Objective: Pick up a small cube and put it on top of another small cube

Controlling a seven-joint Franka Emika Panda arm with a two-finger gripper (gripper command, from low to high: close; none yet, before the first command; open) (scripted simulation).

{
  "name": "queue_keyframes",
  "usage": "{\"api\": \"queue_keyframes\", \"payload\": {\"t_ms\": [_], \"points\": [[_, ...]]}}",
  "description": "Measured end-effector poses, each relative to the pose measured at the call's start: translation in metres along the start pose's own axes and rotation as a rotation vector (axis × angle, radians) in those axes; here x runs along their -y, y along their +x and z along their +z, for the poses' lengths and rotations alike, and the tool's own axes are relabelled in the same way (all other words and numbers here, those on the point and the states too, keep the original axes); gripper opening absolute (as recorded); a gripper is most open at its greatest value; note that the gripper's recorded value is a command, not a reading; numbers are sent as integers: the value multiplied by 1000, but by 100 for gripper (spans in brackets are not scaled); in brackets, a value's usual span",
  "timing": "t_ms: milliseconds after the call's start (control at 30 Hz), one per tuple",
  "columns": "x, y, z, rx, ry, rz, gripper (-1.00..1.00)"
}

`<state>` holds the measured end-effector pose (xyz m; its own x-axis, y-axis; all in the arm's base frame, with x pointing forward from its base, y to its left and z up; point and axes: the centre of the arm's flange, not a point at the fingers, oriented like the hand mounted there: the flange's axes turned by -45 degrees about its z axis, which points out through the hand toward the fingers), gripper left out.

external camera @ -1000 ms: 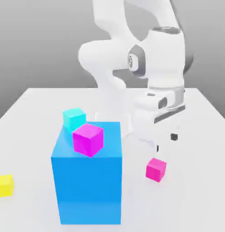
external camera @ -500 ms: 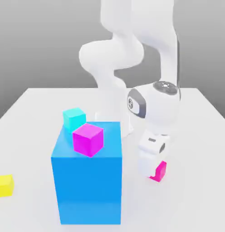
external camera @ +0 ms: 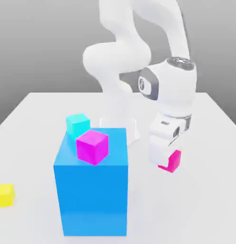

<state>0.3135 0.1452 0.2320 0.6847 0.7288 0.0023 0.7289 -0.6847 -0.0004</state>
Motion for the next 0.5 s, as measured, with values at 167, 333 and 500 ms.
{"api": "queue_keyframes", "payload": {"t_ms": [167, 333, 500], "points": [[-46, 4, -51, 2, -3, 273, -100], [-94, -13, -108, 7, -8, 578, -100], [-151, -69, -166, 3, -6, 969, -100]]}}
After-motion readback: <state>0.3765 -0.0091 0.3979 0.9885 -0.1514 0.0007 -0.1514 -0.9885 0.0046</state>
